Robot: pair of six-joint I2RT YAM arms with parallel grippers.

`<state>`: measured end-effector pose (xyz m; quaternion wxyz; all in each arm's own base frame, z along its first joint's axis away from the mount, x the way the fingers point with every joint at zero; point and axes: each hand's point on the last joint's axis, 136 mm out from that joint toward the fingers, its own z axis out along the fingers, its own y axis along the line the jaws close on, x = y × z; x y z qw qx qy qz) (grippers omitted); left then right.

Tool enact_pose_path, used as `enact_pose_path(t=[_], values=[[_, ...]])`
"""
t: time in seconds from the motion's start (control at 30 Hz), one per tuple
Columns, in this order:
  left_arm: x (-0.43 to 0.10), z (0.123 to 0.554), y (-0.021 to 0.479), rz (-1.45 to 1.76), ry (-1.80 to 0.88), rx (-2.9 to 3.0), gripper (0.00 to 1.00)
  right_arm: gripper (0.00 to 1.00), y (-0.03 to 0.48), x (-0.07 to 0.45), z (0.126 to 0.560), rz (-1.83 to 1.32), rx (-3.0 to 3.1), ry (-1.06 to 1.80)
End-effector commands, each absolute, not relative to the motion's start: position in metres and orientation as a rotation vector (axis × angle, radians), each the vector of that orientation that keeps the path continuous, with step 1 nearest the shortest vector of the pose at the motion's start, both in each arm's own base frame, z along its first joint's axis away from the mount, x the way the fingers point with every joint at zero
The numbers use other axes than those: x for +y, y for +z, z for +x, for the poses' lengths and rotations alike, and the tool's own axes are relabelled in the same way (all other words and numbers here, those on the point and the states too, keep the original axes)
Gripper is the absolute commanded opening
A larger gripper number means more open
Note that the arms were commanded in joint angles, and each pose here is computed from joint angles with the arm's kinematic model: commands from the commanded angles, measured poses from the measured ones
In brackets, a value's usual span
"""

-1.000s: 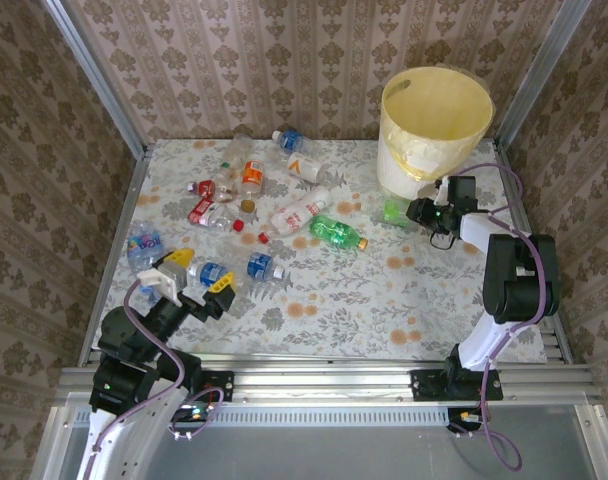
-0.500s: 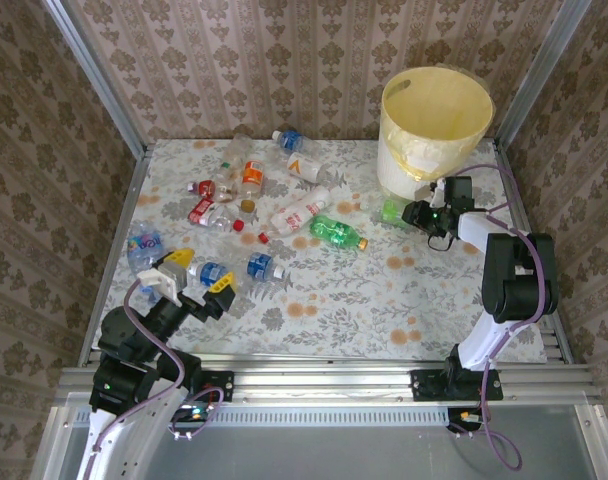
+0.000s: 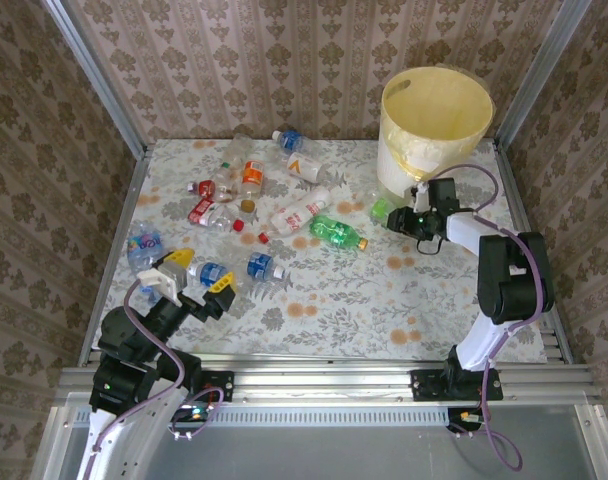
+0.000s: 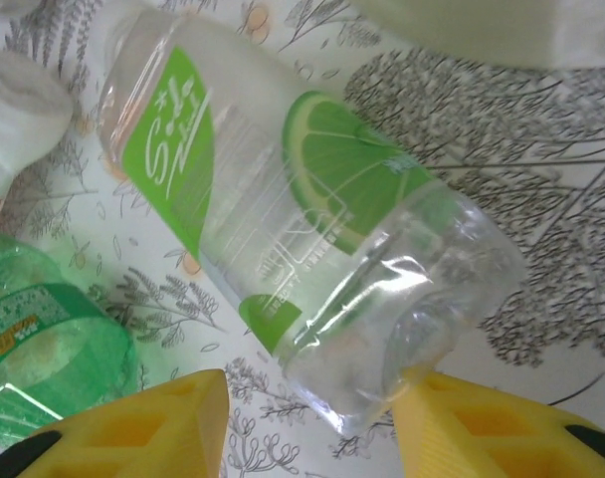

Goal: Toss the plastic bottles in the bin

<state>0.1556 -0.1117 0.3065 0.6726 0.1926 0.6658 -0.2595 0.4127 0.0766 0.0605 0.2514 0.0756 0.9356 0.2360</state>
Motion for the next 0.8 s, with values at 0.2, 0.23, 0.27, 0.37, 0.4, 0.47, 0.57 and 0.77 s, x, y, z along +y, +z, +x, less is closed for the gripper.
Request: enact_pose_path(t=[0.2, 0.23, 0.27, 0.37, 0.4, 0.47, 0.57, 0.77], values=[[-0.112, 0.153, 0.315, 0.437, -0.589, 1.477, 1.00, 0.53, 0.079, 0.120, 0.403, -0.054, 2.568, 0.712], [-0.112, 0.153, 0.315, 0.437, -0.590, 1.477, 1.00, 0.53, 0.081, 0.125, 0.401, -0.078, 2.567, 0.721], [-0.112, 0.153, 0.316, 0.438, -0.589, 1.475, 1.00, 0.54, 0.083, 0.129, 0.398, -0.107, 2.566, 0.726], [-0.112, 0.153, 0.314, 0.438, -0.589, 1.479, 1.00, 0.58, 0.087, 0.140, 0.389, -0.171, 2.571, 0.728], [-0.112, 0.153, 0.315, 0.439, -0.588, 1.478, 1.00, 0.59, 0.088, 0.142, 0.386, -0.183, 2.573, 0.724], [-0.112, 0.153, 0.315, 0.438, -0.589, 1.478, 1.00, 0.60, 0.091, 0.143, 0.383, -0.195, 2.576, 0.713], [-0.112, 0.153, 0.315, 0.440, -0.590, 1.478, 1.00, 0.65, 0.096, 0.142, 0.378, -0.207, 2.576, 0.696], [-0.113, 0.152, 0.315, 0.445, -0.595, 1.475, 1.00, 0.76, 0.105, 0.119, 0.379, -0.178, 2.573, 0.489]])
